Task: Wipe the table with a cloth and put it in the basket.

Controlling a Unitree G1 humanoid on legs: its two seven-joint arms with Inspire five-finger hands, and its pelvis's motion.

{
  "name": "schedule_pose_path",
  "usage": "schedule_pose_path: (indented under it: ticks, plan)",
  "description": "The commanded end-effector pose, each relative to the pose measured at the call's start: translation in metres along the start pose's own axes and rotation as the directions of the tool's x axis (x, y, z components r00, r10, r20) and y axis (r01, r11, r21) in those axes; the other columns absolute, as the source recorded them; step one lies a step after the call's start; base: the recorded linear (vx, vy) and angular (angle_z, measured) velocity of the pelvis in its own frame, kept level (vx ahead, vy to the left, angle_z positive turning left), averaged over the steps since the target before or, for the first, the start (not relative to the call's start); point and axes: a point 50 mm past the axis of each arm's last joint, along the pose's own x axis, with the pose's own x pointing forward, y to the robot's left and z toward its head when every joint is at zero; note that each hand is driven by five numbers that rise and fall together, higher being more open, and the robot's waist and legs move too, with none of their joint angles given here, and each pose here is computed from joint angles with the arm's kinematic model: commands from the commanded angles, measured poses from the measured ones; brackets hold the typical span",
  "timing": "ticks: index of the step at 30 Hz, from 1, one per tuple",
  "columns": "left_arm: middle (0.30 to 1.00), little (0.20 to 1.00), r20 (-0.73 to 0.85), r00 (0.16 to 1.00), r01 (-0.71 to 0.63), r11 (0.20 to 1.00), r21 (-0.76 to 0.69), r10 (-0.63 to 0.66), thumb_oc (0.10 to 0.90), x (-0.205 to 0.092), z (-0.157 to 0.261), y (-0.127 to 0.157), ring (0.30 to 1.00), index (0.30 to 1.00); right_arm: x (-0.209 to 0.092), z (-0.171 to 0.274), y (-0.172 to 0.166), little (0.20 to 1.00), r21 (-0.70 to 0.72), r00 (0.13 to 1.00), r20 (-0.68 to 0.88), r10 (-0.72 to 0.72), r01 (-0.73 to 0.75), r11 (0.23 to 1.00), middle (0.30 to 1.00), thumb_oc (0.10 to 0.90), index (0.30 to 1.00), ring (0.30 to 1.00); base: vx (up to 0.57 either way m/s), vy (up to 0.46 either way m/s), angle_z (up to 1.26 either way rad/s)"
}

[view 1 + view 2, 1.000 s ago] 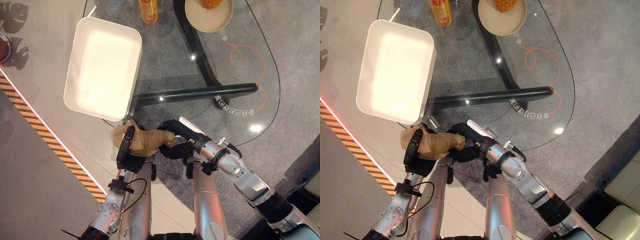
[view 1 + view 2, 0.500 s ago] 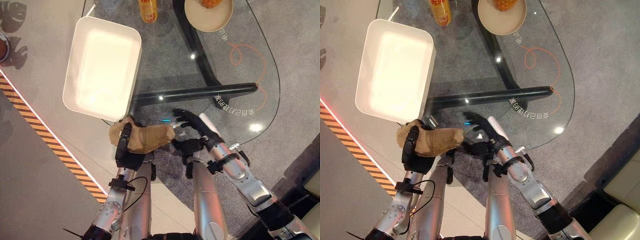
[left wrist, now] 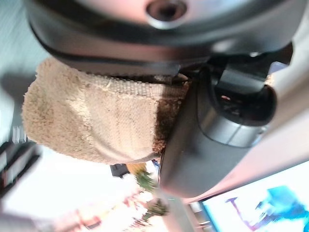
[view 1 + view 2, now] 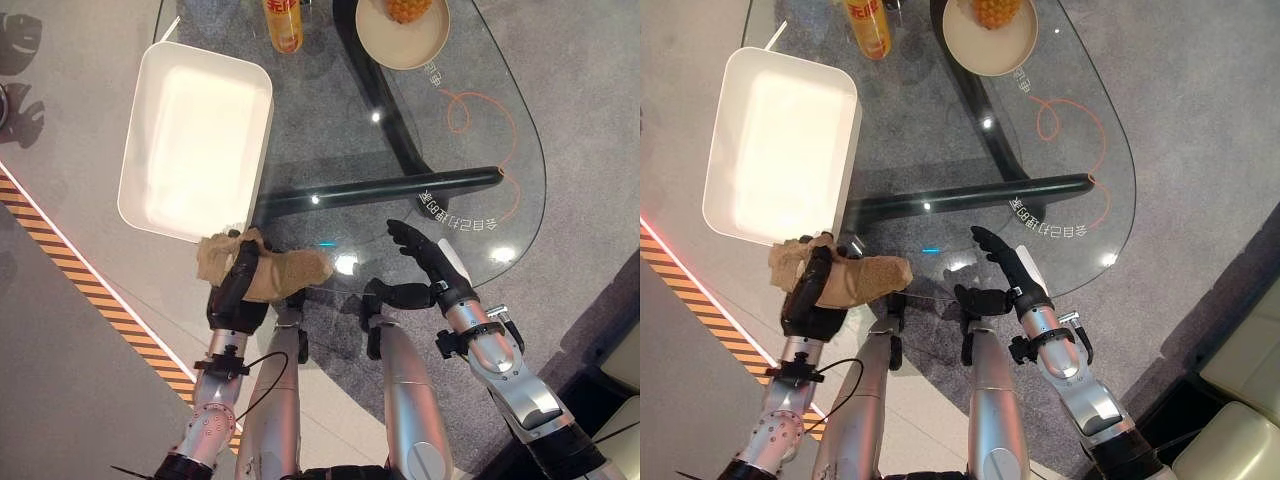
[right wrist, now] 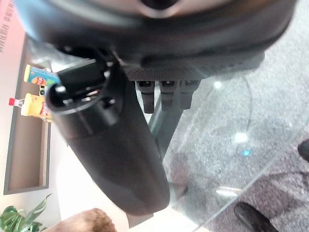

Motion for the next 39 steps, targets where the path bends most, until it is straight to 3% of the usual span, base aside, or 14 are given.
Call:
schedule_pose_path:
  ticks: [1,3,7,8,9,12,20,31,32,39]
  plan:
    - [0.3,0.2,0.315,0.936,0.072,0.961,0.267,-0.158,0.1,0.016,0.062,-0.043,0.3,0.3,-0.003,0.013,-0.01,0.9,0.012,0.999,0.047,0.018,-0.018,1.0,0.9,0.8,0.9,0.9,0.03,0.065,-0.07]
    - [0.3,0.2,0.335,0.931,0.043,0.953,0.299,-0.147,0.1,0.017,0.066,-0.044,0.3,0.3,-0.004,0.01,-0.009,0.9,0.021,0.999,0.029,0.024,-0.025,0.999,0.9,0.8,0.9,0.9,0.02,0.05,-0.03]
    - [0.3,0.2,0.442,0.882,-0.092,0.859,0.503,-0.165,0.1,0.022,0.089,-0.053,0.3,0.3,-0.011,-0.011,0.005,0.9,0.035,0.991,-0.086,0.098,-0.095,0.995,0.9,0.8,0.9,0.9,0.03,0.073,0.02]
    - [0.3,0.2,0.47,0.867,-0.144,0.821,0.553,-0.165,0.1,0.025,0.092,-0.056,0.3,0.3,-0.012,-0.015,0.009,0.9,0.043,0.987,-0.107,0.122,-0.118,0.992,0.9,0.8,0.9,0.9,0.03,0.077,-0.03]
    - [0.3,0.2,0.496,0.851,-0.228,0.73,0.644,-0.171,0.1,0.032,0.098,-0.057,0.3,0.3,-0.014,-0.022,0.016,0.9,0.058,0.977,-0.139,0.163,-0.156,0.986,0.9,0.8,0.9,0.9,0.03,0.09,-0.06]
    - [0.3,0.2,0.547,0.817,-0.324,0.639,0.698,-0.183,0.1,0.04,0.109,-0.058,0.3,0.3,-0.015,-0.03,0.022,0.9,0.062,0.962,-0.183,0.201,-0.193,0.979,0.9,0.8,0.9,0.9,0.02,0.066,-0.07]
    - [0.3,0.2,0.698,0.702,-0.545,0.526,0.653,-0.14,0.1,0.061,0.143,-0.051,0.3,0.3,-0.016,-0.044,0.033,0.9,0.066,0.938,-0.255,0.236,-0.227,0.972,0.9,0.8,0.9,0.9,0.01,0.06,-0.03]
    - [0.3,0.2,0.7,0.714,-0.691,0.168,0.703,0.006,0.1,0.1,0.17,-0.005,0.3,0.3,-0.012,-0.045,0.035,0.9,0.054,0.914,-0.279,0.295,-0.292,0.955,0.9,0.8,0.9,0.9,-0.01,0.06,-0.03]
    - [0.3,0.2,0.689,0.725,-0.687,0.109,0.718,0.029,0.1,0.106,0.176,0.001,0.3,0.3,-0.013,-0.046,0.034,0.9,0.054,0.91,-0.282,0.305,-0.302,0.952,0.9,0.8,0.9,0.9,0.0,0.046,-0.03]
    - [0.3,0.2,0.677,0.735,-0.678,0.004,0.735,0.048,0.1,0.126,0.194,0.005,0.3,0.3,-0.01,-0.045,0.037,0.9,0.069,0.899,-0.283,0.334,-0.328,0.942,0.9,0.8,0.9,0.9,-0.01,0.024,-0.03]
